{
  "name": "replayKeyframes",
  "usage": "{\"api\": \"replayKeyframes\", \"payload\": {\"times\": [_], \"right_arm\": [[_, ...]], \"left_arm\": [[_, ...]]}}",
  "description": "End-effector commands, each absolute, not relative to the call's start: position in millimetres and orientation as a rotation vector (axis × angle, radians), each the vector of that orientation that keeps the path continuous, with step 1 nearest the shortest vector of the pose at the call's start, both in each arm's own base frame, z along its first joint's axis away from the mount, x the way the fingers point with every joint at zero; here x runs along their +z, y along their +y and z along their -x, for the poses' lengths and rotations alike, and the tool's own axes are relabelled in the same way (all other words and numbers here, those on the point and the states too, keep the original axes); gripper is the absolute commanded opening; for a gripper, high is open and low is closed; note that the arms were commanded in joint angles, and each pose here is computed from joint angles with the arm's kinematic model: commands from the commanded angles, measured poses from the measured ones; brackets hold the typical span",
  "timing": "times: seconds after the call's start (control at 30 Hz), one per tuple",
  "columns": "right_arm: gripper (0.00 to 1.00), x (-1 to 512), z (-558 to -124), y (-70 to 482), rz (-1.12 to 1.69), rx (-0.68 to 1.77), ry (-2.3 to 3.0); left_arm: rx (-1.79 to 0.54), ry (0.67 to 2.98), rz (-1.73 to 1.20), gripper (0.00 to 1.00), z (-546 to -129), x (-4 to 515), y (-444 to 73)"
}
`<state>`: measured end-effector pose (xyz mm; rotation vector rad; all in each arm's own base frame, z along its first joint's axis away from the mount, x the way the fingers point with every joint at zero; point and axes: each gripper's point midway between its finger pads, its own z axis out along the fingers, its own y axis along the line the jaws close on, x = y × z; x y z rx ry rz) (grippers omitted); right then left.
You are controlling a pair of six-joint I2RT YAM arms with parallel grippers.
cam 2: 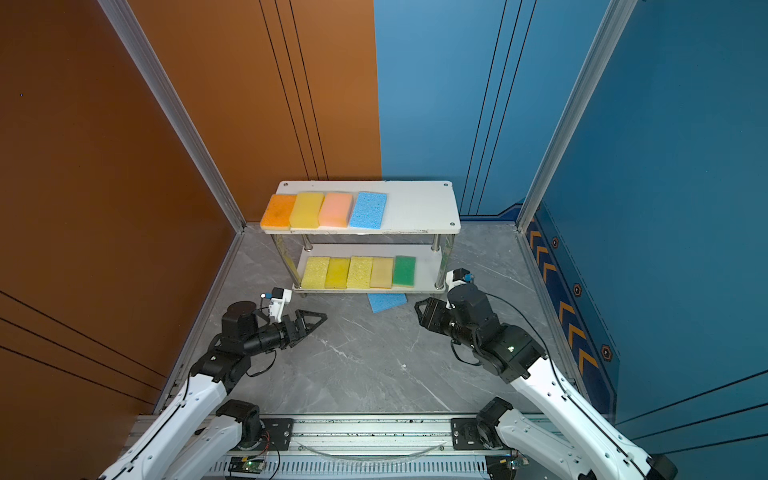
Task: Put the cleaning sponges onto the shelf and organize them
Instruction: 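Lower the right gripper onto the second blue sponge under the shelf edge and close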
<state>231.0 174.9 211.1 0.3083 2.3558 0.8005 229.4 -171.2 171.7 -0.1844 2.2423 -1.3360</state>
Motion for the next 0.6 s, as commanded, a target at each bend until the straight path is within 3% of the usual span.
{"api": "replayKeyframes", "payload": {"times": [0.0,0.17,0.3,0.57], "right_arm": [[0.56,199,-257,204,-0.467,0.992,2.254],[0.53,163,-286,237,-0.451,1.034,2.261],[0.39,137,-309,267,-0.391,1.066,2.27],[0.42,85,-342,299,-0.502,1.095,2.331]], "left_arm": [[-1.279,2.224,0.127,0.97,-238,172,-182],[-1.262,2.231,0.113,0.97,-236,170,-185],[-1.241,2.23,0.13,0.97,-232,167,-178],[-1.251,2.231,0.167,0.97,-230,166,-166]]}}
